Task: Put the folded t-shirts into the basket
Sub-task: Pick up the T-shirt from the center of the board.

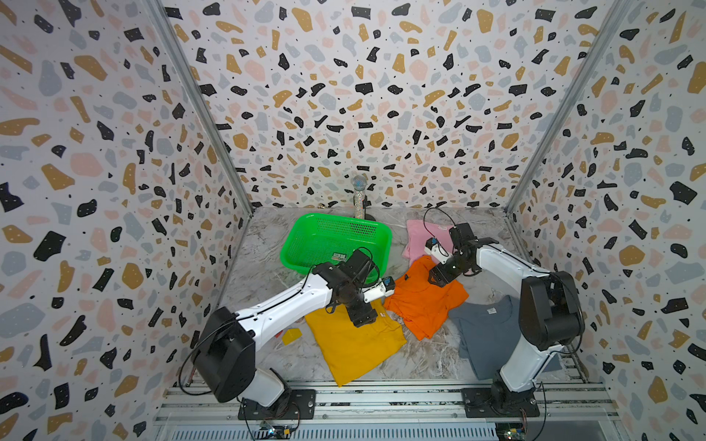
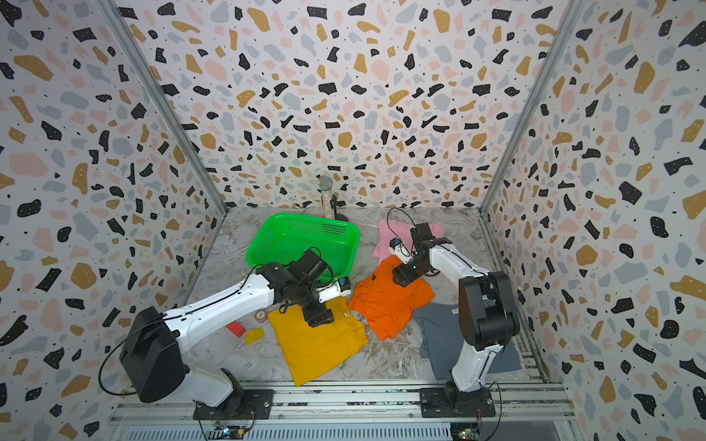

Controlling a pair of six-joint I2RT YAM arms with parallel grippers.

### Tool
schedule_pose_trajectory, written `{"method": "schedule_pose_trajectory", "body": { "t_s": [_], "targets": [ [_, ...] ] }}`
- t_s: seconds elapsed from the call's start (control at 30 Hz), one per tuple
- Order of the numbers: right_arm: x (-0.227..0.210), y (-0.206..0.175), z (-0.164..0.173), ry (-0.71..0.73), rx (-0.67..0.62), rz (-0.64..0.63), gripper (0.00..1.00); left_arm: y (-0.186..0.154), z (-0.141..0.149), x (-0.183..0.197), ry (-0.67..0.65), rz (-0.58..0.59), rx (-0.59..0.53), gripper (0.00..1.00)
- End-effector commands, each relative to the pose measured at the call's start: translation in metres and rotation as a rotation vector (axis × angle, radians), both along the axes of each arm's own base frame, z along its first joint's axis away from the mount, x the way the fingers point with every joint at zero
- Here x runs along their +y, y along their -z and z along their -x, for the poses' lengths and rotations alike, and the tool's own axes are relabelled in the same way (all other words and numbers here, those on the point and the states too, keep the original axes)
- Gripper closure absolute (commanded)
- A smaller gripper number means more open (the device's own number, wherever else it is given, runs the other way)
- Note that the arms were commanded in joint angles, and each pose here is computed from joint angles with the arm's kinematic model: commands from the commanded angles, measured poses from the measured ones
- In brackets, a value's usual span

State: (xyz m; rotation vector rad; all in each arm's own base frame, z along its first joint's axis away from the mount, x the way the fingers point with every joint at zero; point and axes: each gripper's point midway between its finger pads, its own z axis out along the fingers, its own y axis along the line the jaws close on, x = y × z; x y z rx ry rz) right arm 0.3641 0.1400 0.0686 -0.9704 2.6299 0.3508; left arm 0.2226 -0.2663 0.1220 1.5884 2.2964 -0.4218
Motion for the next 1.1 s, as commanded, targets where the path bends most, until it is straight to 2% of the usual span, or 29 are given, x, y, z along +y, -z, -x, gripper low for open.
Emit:
{"method": "schedule_pose_trajectory", "body": {
  "t_s": [0.0, 0.13, 0.3, 0.47, 0.57, 0.67, 0.8, 0.9, 1.07],
  "targets": [
    [-0.011, 0.006, 0.023, 0.011, 0.087, 0.042, 0.26, -0.01, -0.01, -0.02, -0.035, 0.058, -0.018, 0.25],
    [-0.017, 0.015, 0.054, 0.011, 0.199, 0.042, 0.31, -0.011, -0.015, -0.033, -0.03, 0.096, -0.046, 0.25],
    [-0.02, 0.023, 0.094, 0.013, 0.326, 0.024, 0.36, -0.005, -0.02, -0.04, -0.014, 0.077, -0.066, 0.25],
    [-0.022, 0.017, 0.123, -0.001, 0.389, -0.011, 0.4, 0.002, -0.021, -0.048, -0.01, 0.074, -0.061, 0.24],
    [-0.017, 0.003, 0.133, -0.019, 0.4, -0.073, 0.4, 0.005, -0.025, -0.055, -0.009, 0.067, -0.069, 0.24],
    [-0.018, -0.014, 0.116, -0.008, 0.312, -0.106, 0.35, 0.009, -0.035, -0.065, -0.033, 0.047, -0.089, 0.24],
    [-0.023, -0.031, 0.068, 0.075, 0.184, -0.128, 0.28, 0.015, -0.056, -0.076, -0.088, -0.01, -0.105, 0.22],
    [-0.028, -0.029, 0.031, 0.139, 0.118, -0.109, 0.26, 0.026, -0.073, -0.075, -0.131, -0.105, -0.117, 0.21],
    [-0.026, -0.017, -0.003, 0.183, 0.092, -0.111, 0.25, 0.04, -0.081, -0.074, -0.163, -0.185, -0.088, 0.19]
  ]
}}
